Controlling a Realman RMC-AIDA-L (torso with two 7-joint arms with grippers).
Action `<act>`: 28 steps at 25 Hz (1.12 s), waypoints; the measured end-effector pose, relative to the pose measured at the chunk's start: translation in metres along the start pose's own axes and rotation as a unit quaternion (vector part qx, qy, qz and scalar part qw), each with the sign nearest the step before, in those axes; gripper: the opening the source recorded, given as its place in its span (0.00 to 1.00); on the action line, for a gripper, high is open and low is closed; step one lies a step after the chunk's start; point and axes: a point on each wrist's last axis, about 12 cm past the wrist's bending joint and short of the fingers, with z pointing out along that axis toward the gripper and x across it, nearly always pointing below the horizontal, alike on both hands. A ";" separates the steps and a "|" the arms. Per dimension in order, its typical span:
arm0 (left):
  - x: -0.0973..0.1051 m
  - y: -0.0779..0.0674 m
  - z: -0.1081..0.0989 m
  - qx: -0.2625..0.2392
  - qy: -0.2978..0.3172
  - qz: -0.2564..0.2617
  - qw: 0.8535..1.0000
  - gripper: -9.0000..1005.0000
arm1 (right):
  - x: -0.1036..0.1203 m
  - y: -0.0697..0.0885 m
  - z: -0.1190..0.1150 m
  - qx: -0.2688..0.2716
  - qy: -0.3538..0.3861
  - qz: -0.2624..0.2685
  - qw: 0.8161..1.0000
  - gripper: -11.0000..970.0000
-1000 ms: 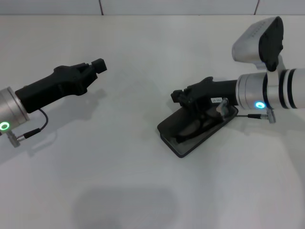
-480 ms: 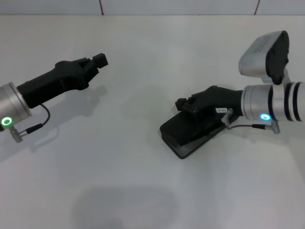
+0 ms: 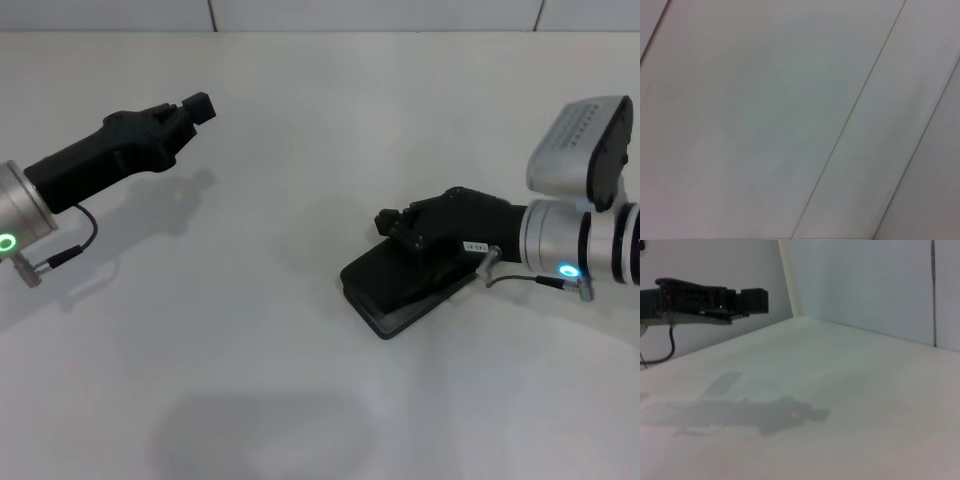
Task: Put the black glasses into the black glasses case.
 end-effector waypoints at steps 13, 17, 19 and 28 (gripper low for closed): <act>-0.003 0.000 0.001 0.001 -0.004 0.003 1.000 0.02 | 0.005 0.003 -0.015 0.007 -0.082 0.005 0.997 0.05; -0.008 0.001 -0.002 0.004 -0.016 0.006 1.000 0.02 | -0.005 -0.013 -0.043 -0.001 -0.161 0.032 0.986 0.06; -0.013 0.000 -0.004 0.014 -0.020 0.009 1.000 0.02 | -0.011 -0.023 -0.060 -0.007 -0.195 0.039 0.980 0.06; -0.054 -0.007 -0.028 0.088 0.032 0.041 0.995 0.18 | -0.033 -0.047 -0.151 -0.089 -0.214 -0.002 0.973 0.07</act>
